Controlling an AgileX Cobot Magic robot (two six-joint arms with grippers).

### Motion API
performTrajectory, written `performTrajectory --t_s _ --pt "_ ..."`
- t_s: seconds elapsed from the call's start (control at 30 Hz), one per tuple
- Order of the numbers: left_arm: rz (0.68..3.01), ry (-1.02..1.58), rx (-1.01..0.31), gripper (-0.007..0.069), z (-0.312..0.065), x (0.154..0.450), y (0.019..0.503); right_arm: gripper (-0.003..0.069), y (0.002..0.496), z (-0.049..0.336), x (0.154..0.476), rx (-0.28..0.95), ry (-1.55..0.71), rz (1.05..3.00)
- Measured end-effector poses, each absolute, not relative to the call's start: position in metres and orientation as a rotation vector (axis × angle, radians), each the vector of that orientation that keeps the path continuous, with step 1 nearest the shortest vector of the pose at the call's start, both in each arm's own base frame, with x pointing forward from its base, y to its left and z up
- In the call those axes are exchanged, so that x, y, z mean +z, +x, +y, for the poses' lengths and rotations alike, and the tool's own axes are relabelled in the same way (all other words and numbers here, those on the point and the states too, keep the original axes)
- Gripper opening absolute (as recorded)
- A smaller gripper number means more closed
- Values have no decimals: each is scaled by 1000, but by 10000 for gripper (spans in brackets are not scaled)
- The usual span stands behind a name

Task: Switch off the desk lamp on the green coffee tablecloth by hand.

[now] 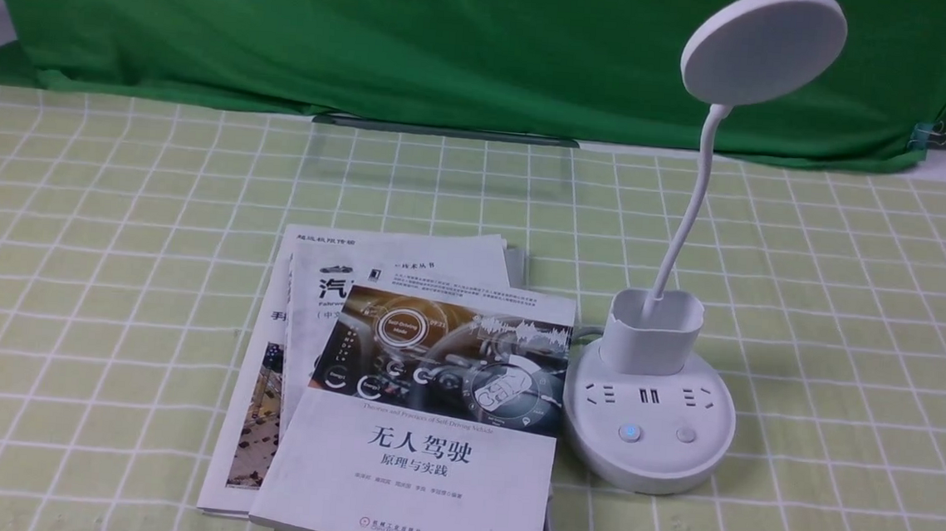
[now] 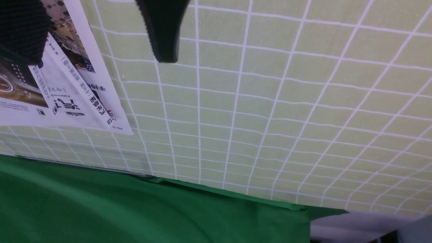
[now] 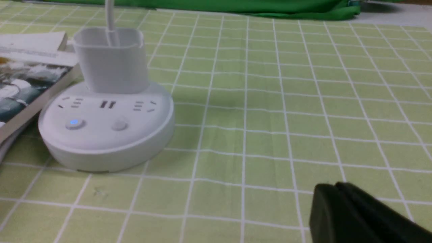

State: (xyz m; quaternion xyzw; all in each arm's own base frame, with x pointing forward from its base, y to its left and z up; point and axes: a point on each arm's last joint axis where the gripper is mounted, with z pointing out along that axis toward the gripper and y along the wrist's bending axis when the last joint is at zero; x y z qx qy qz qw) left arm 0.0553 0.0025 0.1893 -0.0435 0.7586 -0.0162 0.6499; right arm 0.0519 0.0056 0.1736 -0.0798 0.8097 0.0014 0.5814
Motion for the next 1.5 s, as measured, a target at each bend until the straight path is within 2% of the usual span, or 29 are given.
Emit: performTrajectory --t_s 0.47,1.5 --pt "1723 -99 -37 410 3 189 55 49 52 6 173 5 -185 1894" --pt "1723 -99 -37 410 3 189 55 117 52 6 173 4 -186 1894"
